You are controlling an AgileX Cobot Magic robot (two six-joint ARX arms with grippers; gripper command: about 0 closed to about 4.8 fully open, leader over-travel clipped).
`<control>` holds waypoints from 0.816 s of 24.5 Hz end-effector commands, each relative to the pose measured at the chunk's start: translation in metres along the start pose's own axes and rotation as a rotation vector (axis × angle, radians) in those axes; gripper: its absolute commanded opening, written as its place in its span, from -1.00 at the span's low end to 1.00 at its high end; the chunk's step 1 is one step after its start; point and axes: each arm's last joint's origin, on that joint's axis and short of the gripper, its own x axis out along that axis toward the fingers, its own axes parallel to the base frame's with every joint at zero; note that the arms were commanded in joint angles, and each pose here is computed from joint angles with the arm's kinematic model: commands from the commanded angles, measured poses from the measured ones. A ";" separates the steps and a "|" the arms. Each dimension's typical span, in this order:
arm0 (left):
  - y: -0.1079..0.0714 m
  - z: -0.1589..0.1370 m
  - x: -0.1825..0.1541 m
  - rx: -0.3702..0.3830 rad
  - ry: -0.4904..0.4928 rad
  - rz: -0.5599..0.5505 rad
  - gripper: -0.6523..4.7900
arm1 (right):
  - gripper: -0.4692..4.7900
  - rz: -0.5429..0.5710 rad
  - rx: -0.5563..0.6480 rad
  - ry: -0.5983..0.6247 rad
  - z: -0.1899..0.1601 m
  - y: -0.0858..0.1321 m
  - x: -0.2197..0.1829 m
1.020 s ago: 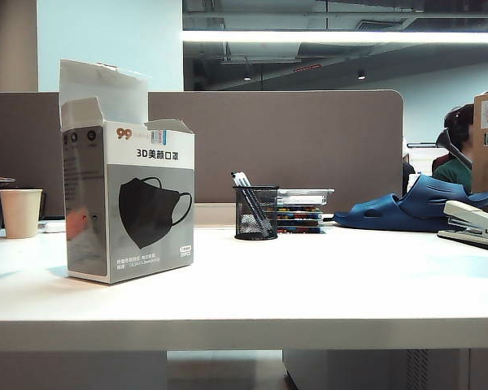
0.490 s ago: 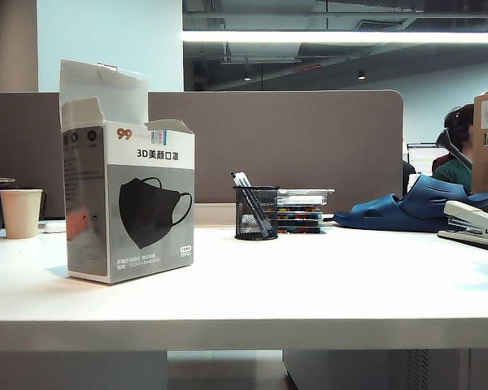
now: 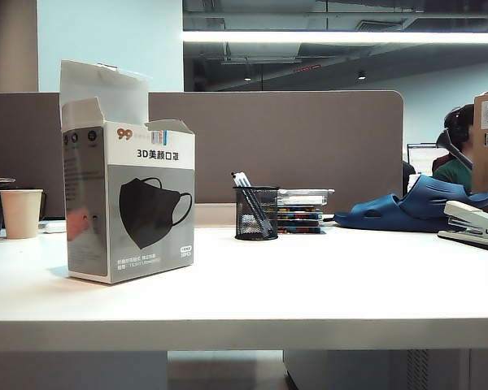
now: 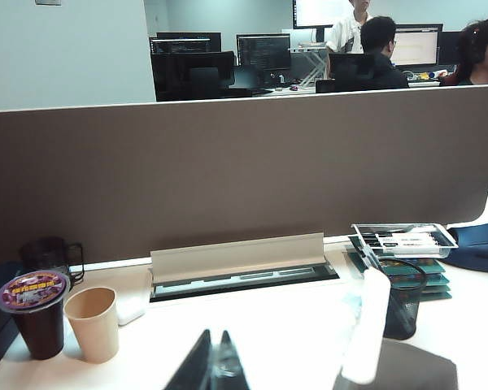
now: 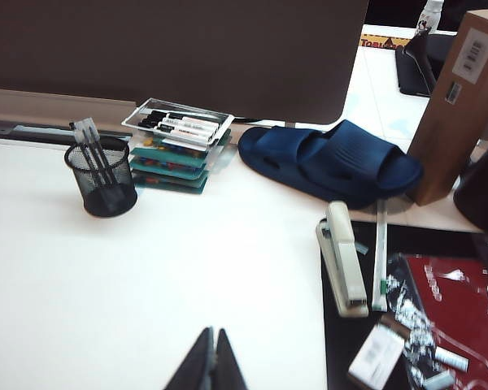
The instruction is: Put the mask into the mask box.
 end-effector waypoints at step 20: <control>-0.020 -0.061 -0.088 -0.006 0.014 0.029 -0.78 | -0.86 0.004 0.066 -0.102 -0.111 0.011 -0.048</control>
